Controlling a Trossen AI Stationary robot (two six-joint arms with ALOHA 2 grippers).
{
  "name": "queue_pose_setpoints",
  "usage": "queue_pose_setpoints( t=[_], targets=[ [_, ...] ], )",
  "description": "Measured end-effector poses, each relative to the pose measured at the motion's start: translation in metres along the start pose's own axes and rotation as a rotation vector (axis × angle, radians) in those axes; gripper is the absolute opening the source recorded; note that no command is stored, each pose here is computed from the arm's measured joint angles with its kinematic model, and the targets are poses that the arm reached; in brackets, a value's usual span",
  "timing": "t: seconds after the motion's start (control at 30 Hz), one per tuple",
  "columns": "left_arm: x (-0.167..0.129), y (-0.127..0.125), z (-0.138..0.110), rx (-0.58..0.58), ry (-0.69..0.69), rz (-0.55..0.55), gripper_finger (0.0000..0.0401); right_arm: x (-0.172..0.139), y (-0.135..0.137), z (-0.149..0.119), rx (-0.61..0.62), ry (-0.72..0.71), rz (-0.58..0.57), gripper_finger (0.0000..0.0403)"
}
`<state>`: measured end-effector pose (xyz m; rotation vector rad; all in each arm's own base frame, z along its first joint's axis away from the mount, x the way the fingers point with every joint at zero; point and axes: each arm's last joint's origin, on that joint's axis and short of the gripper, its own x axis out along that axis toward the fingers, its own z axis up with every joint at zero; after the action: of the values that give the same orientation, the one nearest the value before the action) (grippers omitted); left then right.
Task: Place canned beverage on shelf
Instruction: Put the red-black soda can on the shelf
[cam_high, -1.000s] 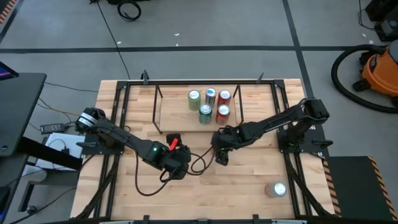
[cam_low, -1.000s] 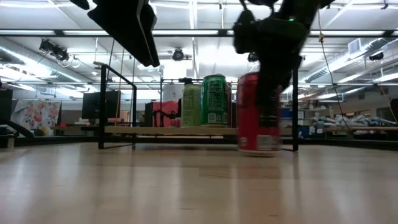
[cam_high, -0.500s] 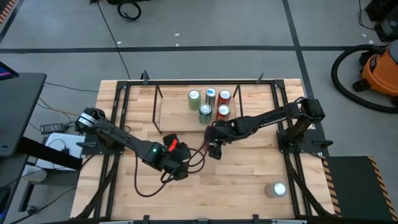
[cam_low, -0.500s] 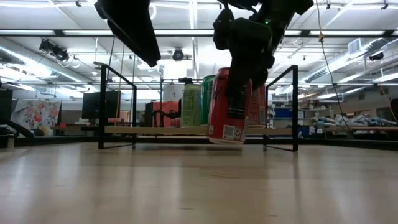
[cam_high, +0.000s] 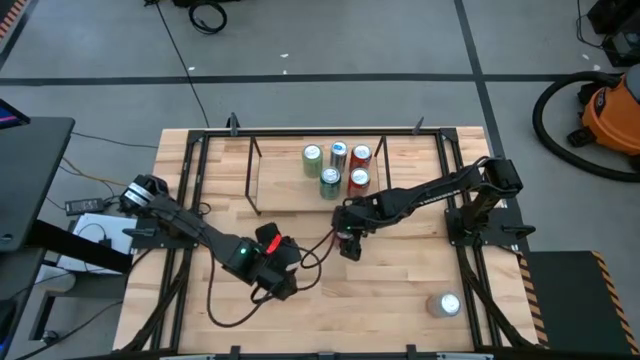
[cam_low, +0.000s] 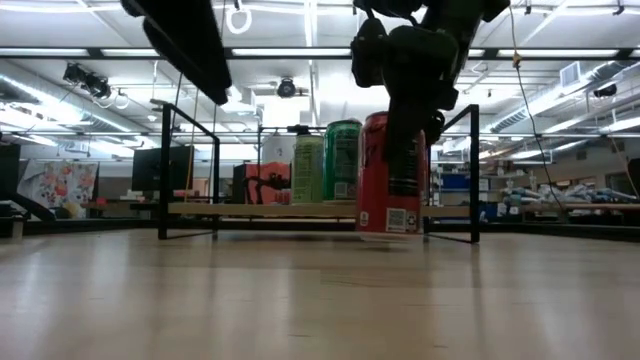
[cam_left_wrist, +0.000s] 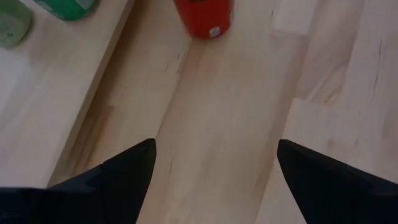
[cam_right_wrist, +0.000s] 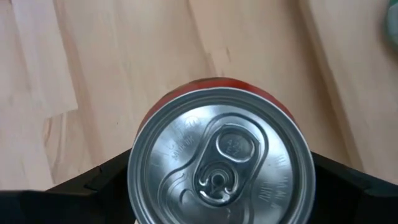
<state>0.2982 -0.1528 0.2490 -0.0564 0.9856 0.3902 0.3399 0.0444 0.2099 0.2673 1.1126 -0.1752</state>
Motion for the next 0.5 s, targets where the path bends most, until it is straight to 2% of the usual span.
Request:
queue_pose_setpoints(
  t=[0.27, 0.5],
  targets=[
    [-0.009, -0.008, -0.015, 0.027, 0.032, 0.008, 0.0347, 0.0, 0.003, -0.003, -0.042, 0.044, 0.065, 0.0346],
    [-0.013, -0.012, -0.019, 0.04, 0.03, -0.003, 0.0347, 0.0, 0.003, -0.003, -0.041, 0.04, 0.059, 0.0355]
  ],
)
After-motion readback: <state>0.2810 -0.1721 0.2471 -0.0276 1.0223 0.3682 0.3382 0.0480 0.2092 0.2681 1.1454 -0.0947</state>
